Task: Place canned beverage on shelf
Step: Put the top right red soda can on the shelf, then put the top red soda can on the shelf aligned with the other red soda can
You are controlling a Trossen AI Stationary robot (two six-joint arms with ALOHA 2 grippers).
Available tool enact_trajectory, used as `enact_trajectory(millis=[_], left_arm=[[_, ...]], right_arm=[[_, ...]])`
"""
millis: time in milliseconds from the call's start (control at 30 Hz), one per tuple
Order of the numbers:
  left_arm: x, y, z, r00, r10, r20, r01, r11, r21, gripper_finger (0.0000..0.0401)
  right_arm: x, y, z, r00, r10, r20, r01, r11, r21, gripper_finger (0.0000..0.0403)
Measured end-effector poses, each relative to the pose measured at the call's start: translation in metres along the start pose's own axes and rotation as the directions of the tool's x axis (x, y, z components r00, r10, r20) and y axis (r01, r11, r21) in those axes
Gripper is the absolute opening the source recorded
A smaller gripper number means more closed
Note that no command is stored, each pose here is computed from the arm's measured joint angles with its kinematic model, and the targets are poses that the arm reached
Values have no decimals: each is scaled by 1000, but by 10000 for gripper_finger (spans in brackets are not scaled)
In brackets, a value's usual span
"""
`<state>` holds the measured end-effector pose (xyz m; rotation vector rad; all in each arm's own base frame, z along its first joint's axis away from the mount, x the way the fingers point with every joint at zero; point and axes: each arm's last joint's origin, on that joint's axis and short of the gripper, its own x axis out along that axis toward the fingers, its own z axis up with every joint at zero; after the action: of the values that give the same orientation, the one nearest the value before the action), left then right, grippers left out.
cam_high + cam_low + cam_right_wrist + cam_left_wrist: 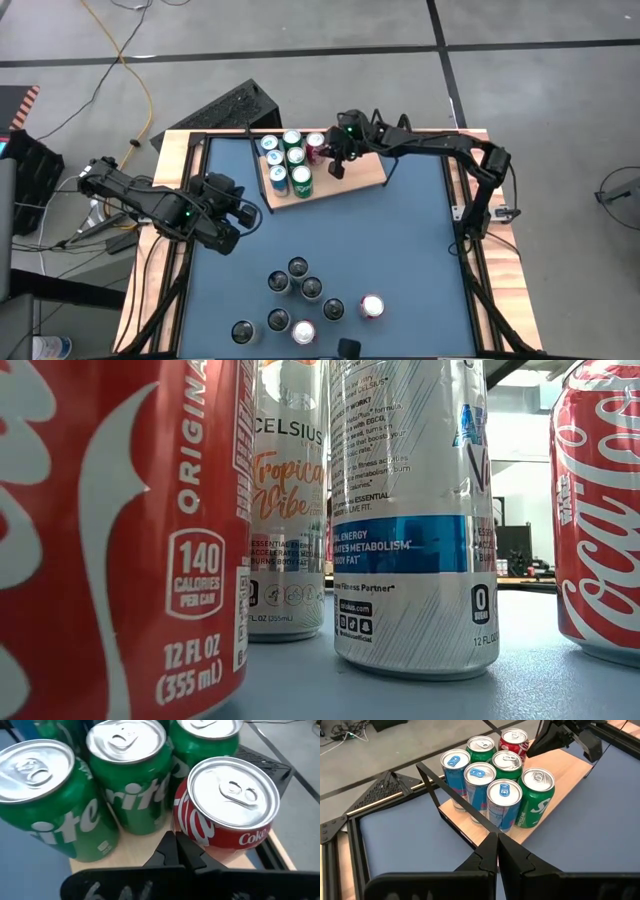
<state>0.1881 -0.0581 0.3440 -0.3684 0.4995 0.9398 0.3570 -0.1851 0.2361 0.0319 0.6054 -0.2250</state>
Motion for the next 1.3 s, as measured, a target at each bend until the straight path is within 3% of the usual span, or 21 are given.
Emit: enact_trajectory(millis=[300,533,700,900,1000,1133,1300], left_arm=[[0,-3,1,1000,-20,7,20,1000,-9,0],[0,-3,1,1000,-22,8,22,1000,-6,0],[0,-3,1,1000,-22,8,22,1000,-8,0],[0,-3,1,1000,-23,5,23,1000,19,0],[0,-3,0,1000,-28,-8,28,996,82,0],[-2,-3,-1,999,-37,-37,43,985,166,0],[-9,1,-5,999,-42,-26,46,976,212,0]], right_arm=[[-2,-9,-1,999,-42,1,42,999,13,0],[-6,3,3,1000,-15,-2,15,1000,7,0],[-47,22,17,999,28,-41,-30,999,-37,0],[-114,69,20,961,216,-174,-235,967,-97,11],[-144,102,16,930,270,-249,-293,954,-57,49],[-173,149,13,904,321,-284,-323,946,41,136],[-192,196,8,886,366,-285,-283,914,292,253]])
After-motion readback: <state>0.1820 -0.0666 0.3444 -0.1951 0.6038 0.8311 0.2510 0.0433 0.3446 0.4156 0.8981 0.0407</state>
